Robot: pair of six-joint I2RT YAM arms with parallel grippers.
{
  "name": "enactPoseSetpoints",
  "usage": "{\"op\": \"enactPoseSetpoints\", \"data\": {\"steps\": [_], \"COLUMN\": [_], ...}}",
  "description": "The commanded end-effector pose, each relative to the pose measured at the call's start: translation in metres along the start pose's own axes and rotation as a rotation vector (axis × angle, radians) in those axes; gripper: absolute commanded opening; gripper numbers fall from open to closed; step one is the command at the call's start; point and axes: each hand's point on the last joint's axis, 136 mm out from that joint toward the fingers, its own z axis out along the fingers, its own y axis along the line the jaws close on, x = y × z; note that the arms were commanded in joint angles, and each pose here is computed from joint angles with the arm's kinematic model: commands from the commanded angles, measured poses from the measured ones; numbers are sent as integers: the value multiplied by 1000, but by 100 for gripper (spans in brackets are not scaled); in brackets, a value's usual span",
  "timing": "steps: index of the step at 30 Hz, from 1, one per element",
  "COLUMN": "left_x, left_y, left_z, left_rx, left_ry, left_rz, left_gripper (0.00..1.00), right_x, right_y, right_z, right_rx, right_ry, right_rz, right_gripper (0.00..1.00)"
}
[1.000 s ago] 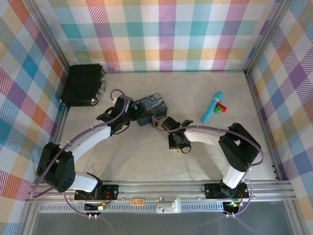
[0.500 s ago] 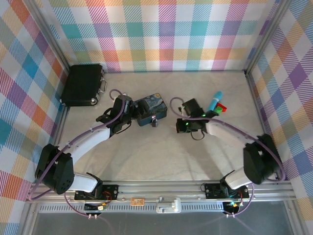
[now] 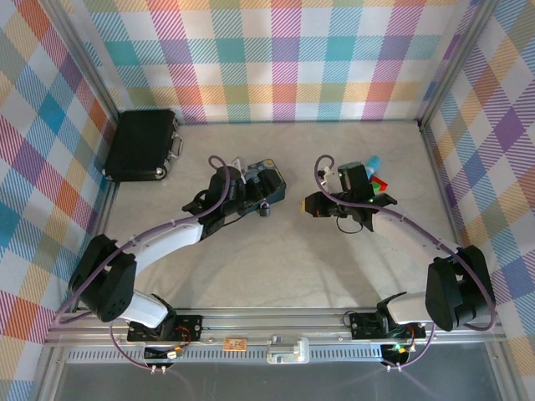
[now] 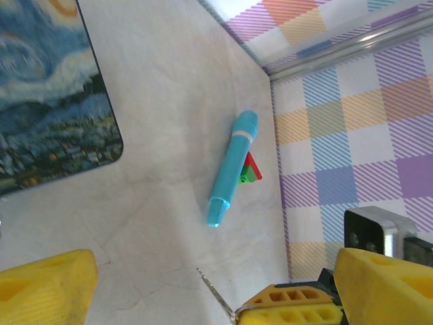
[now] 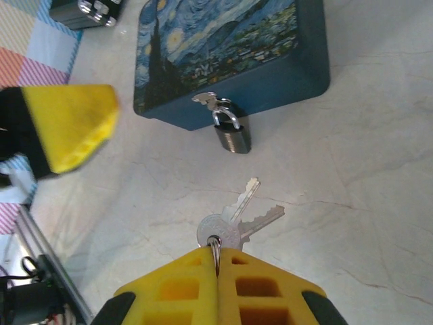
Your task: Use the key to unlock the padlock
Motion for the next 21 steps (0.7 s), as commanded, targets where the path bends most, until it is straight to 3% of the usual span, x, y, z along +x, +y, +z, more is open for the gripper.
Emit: {"op": "enactPoseSetpoints", "data": {"steps": [1,3,6,13,21], "left_x": [4,11,22,36,48], "left_y": [-19,-16,-15,-16,-19], "left_z": [15,24,31,25,30], "left_rx": [81,79,75,74,90], "left_ry": [11,31,41,0,-1], "left_rz": [-103,-152,-191,-146,-183], "left_gripper": [89,89,89,86,71], "right_x": [-13,-14,-15,-14,-32], "right_y": [21,19,-8,-44,-56], "right_z": [-1,-1,2,9,-4], "right_rx": [-110,-101,40,135,155], "right_ry": [-52,-53,-70,-179,-353], "right_rz": [-11,3,141,505,601], "right_gripper": [0,0,0,0,0]}}
